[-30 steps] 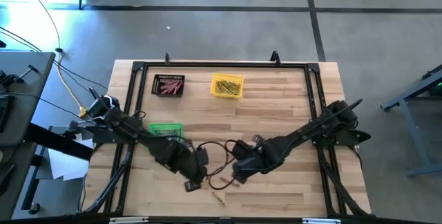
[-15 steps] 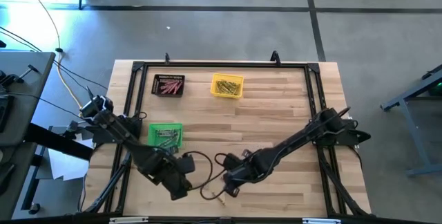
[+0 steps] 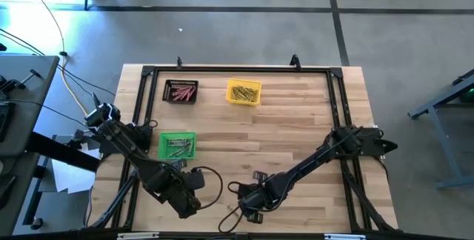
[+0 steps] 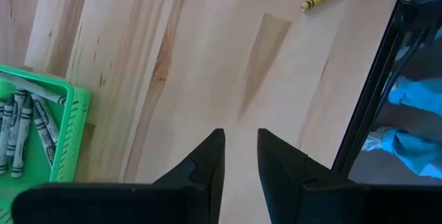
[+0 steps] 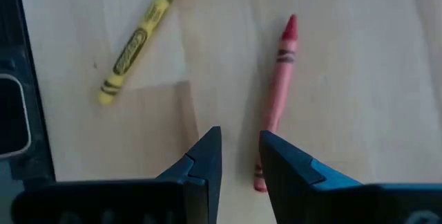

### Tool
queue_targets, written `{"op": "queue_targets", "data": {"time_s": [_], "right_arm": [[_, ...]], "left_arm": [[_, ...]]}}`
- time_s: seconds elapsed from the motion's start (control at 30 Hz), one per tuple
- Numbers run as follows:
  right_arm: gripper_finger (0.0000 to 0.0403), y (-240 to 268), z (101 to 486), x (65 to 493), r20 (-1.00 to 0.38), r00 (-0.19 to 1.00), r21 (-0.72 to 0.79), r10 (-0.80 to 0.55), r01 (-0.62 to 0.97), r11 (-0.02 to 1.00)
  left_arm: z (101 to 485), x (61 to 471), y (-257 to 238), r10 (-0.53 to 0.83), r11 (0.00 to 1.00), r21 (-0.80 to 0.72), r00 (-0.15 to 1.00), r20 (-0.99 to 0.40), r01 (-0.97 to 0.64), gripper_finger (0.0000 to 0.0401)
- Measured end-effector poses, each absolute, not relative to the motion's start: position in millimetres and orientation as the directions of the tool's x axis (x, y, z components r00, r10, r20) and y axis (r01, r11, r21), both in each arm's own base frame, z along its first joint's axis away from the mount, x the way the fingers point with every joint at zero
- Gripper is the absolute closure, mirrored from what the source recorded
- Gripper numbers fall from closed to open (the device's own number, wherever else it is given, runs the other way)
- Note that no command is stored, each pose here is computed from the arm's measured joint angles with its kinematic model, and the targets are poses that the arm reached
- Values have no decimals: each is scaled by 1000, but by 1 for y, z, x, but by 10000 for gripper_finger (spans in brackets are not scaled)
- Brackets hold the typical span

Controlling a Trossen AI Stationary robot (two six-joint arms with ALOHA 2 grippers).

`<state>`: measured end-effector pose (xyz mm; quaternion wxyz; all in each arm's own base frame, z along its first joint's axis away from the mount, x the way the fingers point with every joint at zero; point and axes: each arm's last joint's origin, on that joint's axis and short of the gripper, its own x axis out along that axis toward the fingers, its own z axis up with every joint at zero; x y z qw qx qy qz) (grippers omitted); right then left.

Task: Sort crayons
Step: Put the red crayon into the black bin

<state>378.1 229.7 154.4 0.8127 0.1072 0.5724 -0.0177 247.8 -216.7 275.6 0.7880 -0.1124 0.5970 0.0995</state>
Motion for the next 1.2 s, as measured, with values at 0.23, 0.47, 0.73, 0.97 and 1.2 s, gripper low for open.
{"op": "queue_targets", "data": {"time_s": [0.23,0.47,0.73,0.97,1.2], "right_arm": [[320,229,142,380,-944,324,118,68,138,983],[320,229,141,381,-942,331,111,61,135,985],[320,231,157,379,-934,333,173,127,111,979],[320,222,166,387,-935,346,86,81,1,996],[320,196,163,390,-964,264,14,21,-29,999]], "left_arm": [[275,247,-218,21,951,-63,267,-963,-302,329],[276,247,-218,24,948,-64,270,-962,-311,329],[276,247,-218,30,949,-59,275,-961,-310,329],[275,247,-217,46,948,-44,275,-960,-315,329],[275,246,-216,56,943,-38,269,-962,-331,329]]}}
